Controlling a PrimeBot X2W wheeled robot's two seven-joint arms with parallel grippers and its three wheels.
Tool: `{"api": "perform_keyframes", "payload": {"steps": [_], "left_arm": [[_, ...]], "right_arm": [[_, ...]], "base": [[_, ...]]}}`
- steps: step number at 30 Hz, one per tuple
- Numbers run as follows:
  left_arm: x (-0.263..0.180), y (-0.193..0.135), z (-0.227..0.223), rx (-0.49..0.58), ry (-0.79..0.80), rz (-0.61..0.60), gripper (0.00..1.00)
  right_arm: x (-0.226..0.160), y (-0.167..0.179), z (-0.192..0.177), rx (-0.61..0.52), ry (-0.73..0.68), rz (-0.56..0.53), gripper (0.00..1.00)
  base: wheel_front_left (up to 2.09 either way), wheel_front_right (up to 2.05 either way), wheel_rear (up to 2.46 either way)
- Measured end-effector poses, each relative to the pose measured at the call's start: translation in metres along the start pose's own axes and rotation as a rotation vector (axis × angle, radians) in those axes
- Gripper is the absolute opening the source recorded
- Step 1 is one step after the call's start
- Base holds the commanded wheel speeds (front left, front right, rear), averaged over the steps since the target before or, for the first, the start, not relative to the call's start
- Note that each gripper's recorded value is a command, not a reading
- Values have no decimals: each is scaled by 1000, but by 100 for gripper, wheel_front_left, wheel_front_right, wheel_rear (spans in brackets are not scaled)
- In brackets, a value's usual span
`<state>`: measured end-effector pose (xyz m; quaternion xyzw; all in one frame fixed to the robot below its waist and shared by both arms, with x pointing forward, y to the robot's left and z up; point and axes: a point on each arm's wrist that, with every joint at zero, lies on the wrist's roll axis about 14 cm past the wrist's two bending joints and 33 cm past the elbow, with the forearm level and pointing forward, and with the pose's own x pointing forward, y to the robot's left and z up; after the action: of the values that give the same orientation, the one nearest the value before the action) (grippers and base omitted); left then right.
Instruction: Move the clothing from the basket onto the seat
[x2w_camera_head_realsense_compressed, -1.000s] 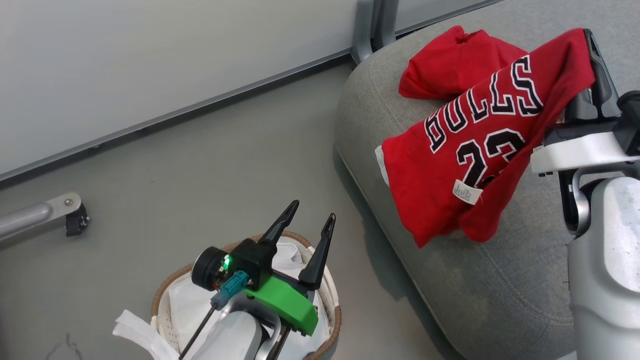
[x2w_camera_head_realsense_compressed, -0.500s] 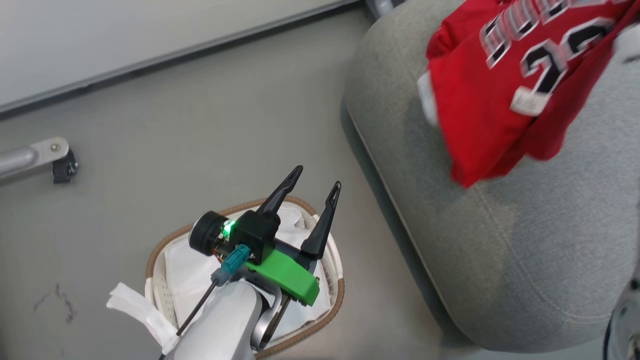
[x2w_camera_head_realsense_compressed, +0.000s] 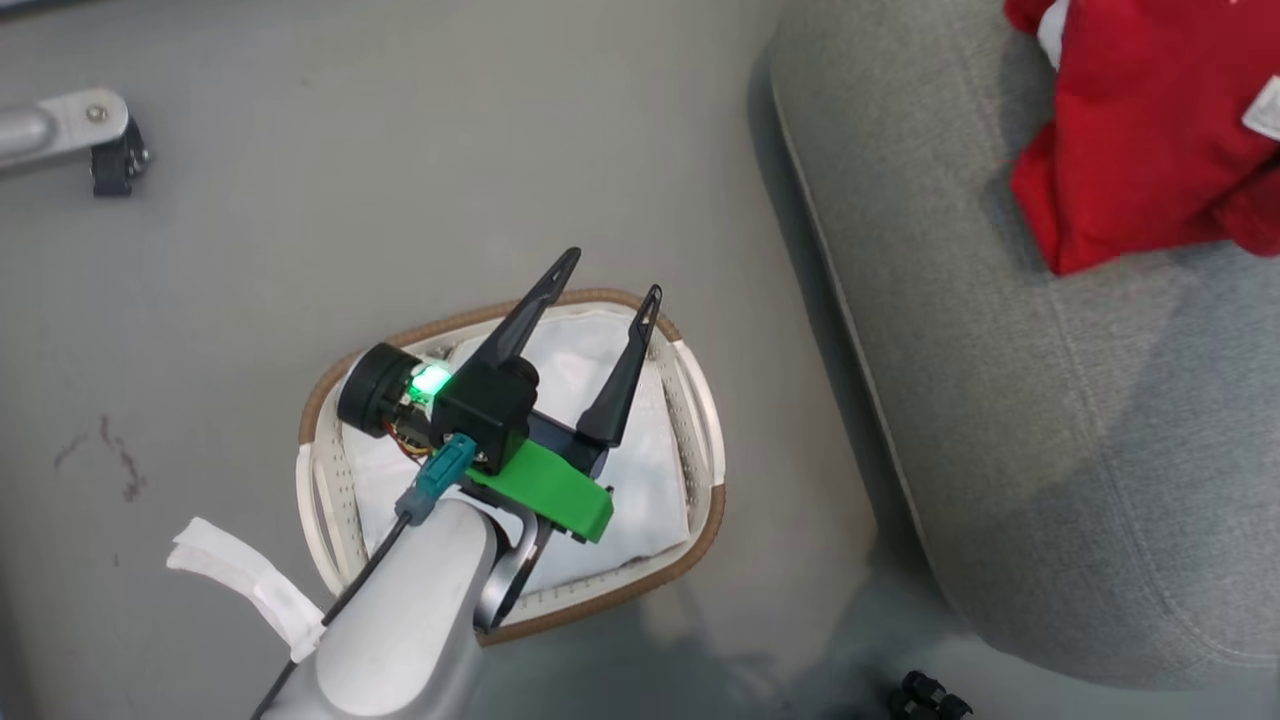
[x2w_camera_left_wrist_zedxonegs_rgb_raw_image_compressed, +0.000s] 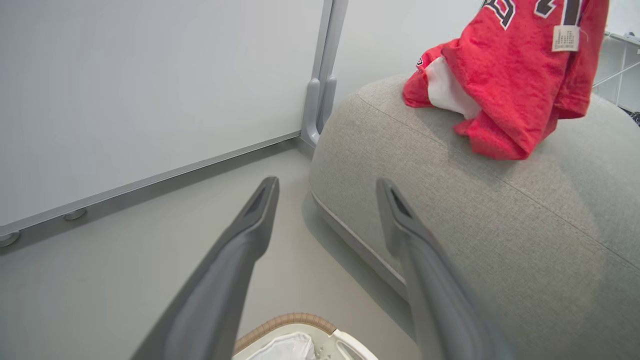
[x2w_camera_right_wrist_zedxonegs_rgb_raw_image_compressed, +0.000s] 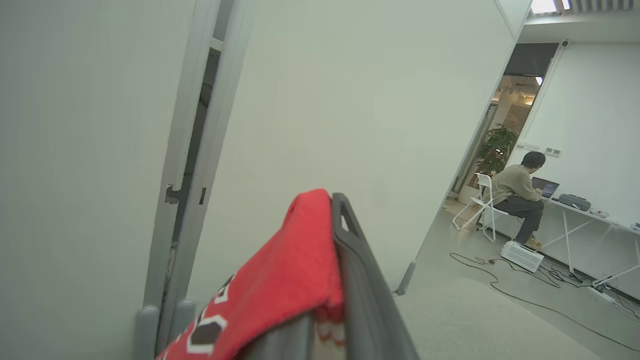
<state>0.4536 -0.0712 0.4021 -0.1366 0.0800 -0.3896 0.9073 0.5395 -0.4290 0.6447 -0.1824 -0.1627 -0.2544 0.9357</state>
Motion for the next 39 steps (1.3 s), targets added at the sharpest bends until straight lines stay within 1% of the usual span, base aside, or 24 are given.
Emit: {"api": "perform_keyframes", "payload": {"steps": [3, 8, 9, 10, 11, 12, 13, 18, 22, 25, 29, 34, 39], "left_arm": [[0, 14, -11, 4, 18, 20, 100], [-2, 31, -38, -2, 68, 38, 100], [-2, 31, -43, -5, 76, 36, 100], [-2, 31, -46, -7, 83, 31, 100], [-1, 31, -49, -9, 87, 28, 100], [0, 29, -51, -12, 89, 21, 100], [2, 27, -52, -15, 91, 13, 100], [7, 19, -54, -15, 93, -16, 100], [8, 14, -46, -4, 81, -28, 100], [7, 11, -39, 1, 70, -26, 100], [5, 8, -26, -3, 47, -18, 100], [1, 2, -6, -11, 7, 0, 100], [-7, 3, 18, -26, -43, 48, 100]], "right_arm": [[-10, 9, -42, -9, 93, 3, 0], [-40, 27, -113, -17, 261, 22, 0], [-46, 28, -121, -18, 284, 22, 2], [-52, 29, -128, -18, 304, 21, 17], [-57, 30, -133, -17, 319, 21, 36], [-62, 29, -137, -19, 335, 20, 94], [-66, 28, -140, -24, 347, 23, 100], [-85, 17, -145, -43, 386, 27, 100], [-106, 7, -146, -60, 417, 42, 100], [-120, 1, -142, -63, 425, 44, 100], [-132, 3, -134, -47, 425, 59, 100], [-123, 2, -107, -41, 356, 82, 100], [-112, 9, -78, -34, 279, 126, 100]], "base": [[0, 0, 0], [0, 0, 0], [0, 0, 0], [0, 0, 0], [0, 0, 0], [0, 0, 0], [0, 0, 0], [0, 0, 0], [0, 0, 0], [0, 0, 0], [0, 0, 0], [0, 0, 0], [0, 0, 0]]}}
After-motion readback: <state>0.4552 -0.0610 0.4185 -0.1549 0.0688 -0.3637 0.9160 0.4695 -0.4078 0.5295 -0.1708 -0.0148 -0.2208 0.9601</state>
